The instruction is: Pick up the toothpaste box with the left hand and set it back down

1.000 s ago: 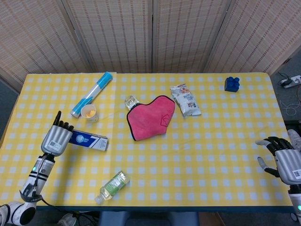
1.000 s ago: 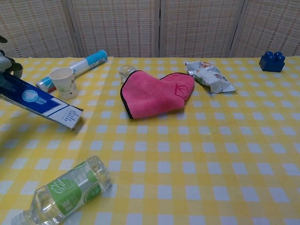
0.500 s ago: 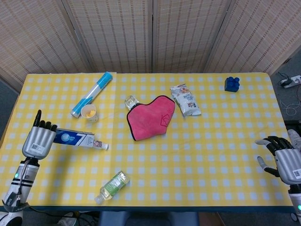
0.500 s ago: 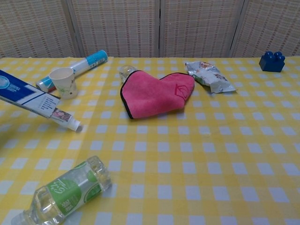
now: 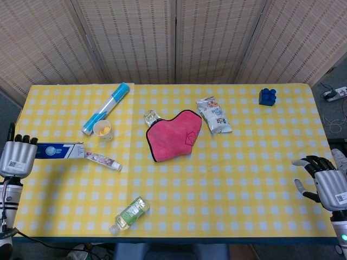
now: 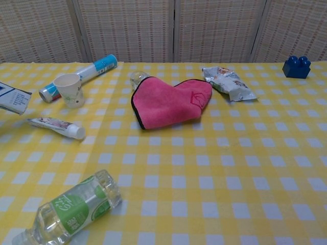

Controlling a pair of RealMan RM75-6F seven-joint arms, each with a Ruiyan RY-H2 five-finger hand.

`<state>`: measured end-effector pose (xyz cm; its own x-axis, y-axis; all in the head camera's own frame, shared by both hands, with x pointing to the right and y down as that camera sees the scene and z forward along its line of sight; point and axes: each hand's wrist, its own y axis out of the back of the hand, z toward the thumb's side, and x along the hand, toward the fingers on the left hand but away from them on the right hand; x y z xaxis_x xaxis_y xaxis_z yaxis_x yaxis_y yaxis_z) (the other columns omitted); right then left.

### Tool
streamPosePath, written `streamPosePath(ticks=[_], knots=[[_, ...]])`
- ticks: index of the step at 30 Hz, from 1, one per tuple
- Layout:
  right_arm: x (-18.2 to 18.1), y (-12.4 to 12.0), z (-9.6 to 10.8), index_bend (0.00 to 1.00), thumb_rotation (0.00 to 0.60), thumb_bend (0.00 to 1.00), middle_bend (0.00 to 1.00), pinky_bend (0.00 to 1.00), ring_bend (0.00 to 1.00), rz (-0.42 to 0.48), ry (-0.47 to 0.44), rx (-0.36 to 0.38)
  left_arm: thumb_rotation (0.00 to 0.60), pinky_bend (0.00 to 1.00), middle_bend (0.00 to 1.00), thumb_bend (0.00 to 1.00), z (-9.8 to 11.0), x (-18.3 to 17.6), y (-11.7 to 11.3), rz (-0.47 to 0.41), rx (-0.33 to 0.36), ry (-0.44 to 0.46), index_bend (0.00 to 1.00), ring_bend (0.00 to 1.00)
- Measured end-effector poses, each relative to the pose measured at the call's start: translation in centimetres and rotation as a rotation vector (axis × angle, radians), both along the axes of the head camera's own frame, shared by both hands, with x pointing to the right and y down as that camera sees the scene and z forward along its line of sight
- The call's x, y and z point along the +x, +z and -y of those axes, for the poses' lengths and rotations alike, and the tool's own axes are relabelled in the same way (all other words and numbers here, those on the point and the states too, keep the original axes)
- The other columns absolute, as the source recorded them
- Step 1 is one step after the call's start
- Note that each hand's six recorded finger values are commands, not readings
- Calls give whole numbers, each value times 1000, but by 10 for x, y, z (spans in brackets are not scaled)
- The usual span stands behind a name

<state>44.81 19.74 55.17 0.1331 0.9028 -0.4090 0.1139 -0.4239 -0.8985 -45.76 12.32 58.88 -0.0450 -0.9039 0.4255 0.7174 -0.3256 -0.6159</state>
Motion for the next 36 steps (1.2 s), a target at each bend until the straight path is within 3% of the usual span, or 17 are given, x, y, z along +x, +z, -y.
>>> streamPosePath(ticks=[8, 14, 22, 32, 36], knots=[[-3, 1, 0, 319, 600, 321, 324, 214, 208, 6, -8, 1, 600, 63, 512, 261, -4, -9, -5, -21, -2, -35, 460, 377], [-3, 0, 0, 319, 600, 321, 324, 214, 208, 3, -10, 1, 600, 63, 512, 261, -11, 13, -9, -132, -19, -6, 460, 377], [0, 0, -1, 319, 600, 321, 324, 214, 208, -3, 3, -5, 600, 63, 512, 261, -28, 62, 3, -332, -155, 50, 459, 377], [2, 1, -2, 319, 600, 320, 324, 214, 208, -7, 10, -10, 600, 63, 512, 261, -50, 111, 26, -426, -270, 132, 456, 377], [4, 1, -2, 319, 600, 321, 324, 214, 208, -9, 13, -12, 600, 63, 451, 261, -56, 116, 33, -430, -302, 131, 320, 376]])
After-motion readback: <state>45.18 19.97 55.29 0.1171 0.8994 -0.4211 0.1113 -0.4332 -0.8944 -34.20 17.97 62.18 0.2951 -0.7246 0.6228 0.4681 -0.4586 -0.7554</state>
